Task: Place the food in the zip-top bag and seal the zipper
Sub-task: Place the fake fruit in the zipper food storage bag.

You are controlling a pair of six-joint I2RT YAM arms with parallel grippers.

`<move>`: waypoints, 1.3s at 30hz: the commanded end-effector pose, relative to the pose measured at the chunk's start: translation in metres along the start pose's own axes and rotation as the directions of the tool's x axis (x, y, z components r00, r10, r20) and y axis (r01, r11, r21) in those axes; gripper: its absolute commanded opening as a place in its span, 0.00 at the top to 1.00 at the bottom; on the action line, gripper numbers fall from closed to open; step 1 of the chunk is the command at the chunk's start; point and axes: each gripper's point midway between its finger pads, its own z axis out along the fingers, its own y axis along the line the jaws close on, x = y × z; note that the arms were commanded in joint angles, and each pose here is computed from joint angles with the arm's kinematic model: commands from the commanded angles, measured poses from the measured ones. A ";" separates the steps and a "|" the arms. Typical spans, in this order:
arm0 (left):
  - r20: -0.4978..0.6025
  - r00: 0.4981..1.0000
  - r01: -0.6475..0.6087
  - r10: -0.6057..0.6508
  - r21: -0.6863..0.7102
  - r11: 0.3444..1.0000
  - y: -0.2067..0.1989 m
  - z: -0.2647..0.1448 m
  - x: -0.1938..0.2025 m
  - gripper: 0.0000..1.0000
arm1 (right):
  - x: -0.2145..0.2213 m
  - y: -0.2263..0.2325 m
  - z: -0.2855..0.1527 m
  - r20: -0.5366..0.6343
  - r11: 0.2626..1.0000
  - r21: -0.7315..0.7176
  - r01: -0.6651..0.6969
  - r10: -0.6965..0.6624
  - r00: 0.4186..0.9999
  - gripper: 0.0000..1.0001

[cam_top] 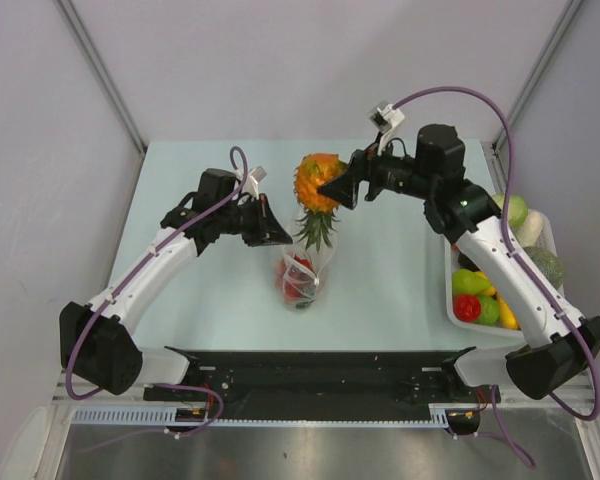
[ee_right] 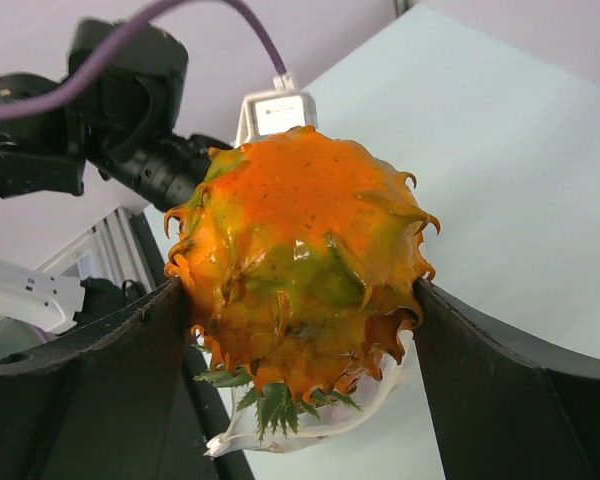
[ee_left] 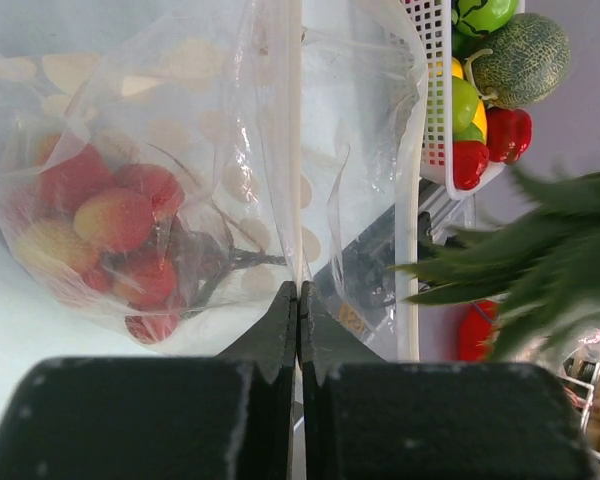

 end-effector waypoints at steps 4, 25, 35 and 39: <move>0.028 1.000 -0.002 0.000 0.061 0.998 -0.015 -0.006 -0.006 1.00 | 0.031 -0.007 0.020 -0.013 0.999 0.024 -0.023 0.024 1.000 1.00; 0.097 0.992 0.073 -0.083 0.102 0.992 -0.022 -0.016 -0.006 1.00 | 0.076 -0.024 0.037 0.028 0.960 0.222 -0.172 0.170 0.985 1.00; 0.140 0.961 0.224 -0.240 0.121 0.967 -0.018 -0.021 -0.021 1.00 | 0.110 0.001 0.035 -0.039 0.987 0.148 0.062 -0.057 0.998 1.00; 0.168 0.956 0.222 -0.241 0.124 0.967 -0.019 -0.026 -0.026 1.00 | 0.133 0.009 0.034 -0.105 0.994 0.112 -0.013 0.025 0.994 1.00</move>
